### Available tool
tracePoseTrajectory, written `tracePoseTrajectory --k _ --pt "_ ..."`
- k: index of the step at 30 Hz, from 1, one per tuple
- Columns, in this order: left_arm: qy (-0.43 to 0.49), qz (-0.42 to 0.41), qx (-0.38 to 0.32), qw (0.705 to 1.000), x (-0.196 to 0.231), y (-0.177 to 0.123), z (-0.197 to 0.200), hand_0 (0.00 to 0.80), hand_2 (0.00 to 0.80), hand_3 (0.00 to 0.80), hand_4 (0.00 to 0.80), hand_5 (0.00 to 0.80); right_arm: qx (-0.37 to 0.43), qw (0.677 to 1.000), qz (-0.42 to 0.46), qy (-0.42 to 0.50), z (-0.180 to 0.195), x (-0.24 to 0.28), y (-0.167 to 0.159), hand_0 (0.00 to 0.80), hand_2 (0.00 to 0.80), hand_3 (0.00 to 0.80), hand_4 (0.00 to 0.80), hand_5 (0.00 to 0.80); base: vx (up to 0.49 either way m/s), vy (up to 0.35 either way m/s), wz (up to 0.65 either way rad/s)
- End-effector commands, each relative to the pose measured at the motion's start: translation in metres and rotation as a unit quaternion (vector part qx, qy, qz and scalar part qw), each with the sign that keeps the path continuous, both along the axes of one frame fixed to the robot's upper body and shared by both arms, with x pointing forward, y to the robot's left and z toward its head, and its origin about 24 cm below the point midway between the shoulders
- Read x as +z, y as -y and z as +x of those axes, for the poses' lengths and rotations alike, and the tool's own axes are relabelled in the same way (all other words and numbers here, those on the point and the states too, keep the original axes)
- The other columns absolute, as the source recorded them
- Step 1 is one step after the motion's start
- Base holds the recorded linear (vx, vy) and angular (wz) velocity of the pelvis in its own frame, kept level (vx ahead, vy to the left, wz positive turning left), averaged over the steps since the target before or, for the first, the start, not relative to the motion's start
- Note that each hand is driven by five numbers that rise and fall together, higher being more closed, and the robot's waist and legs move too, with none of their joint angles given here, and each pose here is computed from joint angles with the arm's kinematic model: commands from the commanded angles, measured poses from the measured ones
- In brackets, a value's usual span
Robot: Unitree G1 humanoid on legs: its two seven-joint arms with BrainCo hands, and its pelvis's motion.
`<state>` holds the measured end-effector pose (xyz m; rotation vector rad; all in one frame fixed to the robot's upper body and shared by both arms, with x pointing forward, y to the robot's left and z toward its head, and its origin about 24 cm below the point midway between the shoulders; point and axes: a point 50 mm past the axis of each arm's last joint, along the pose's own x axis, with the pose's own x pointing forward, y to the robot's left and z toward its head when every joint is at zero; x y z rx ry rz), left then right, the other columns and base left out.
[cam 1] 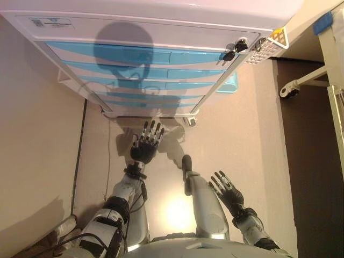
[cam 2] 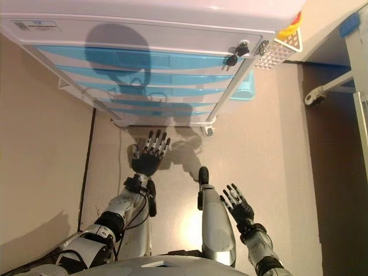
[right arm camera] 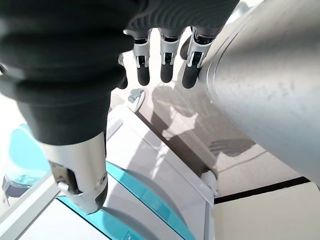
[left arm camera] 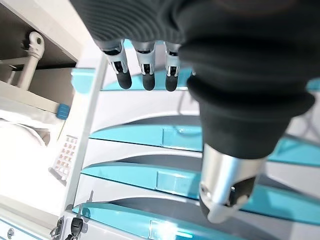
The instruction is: Open the drawer and pick up the medicine
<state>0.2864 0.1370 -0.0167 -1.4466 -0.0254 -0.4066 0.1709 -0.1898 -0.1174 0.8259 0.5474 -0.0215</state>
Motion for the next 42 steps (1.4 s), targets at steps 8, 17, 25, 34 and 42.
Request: tracePoseTrajectory --k 8,17,25,34,42 --pt "0.082 -0.020 0.045 0.995 0.064 -0.009 0.044 0.000 0.000 0.000 0.000 0.000 0.056 0.998 0.011 -0.016 -0.015 -0.003 -0.013 0.000 0.000 0.000 0.000 0.000 0.000 0.000 0.00" --pt "0.075 -0.057 0.092 0.991 0.095 -0.035 0.071 0.000 0.000 0.000 0.000 0.000 0.059 0.998 0.012 -0.007 -0.014 -0.002 -0.015 0.000 0.000 0.000 0.000 0.000 -0.003 -0.008 -0.02" --pt "0.087 -0.057 0.124 0.987 0.122 -0.055 0.087 0.000 0.000 0.000 0.000 0.000 0.063 0.998 0.016 0.001 -0.014 -0.001 -0.016 0.000 0.000 0.000 0.000 0.000 0.000 0.000 0.00" --pt "0.148 -0.056 0.137 0.978 0.158 -0.069 0.097 0.000 0.000 0.000 0.000 0.000 0.066 0.998 0.021 0.010 -0.012 0.000 -0.018 0.000 0.000 0.000 0.000 0.000 -0.001 -0.003 0.00" --pt "0.249 -0.049 0.130 0.958 0.190 -0.067 0.096 0.000 0.000 0.000 0.000 0.000 0.067 0.997 0.023 0.015 -0.015 0.000 -0.020 0.000 0.000 0.000 0.000 0.000 0.000 0.000 0.00"
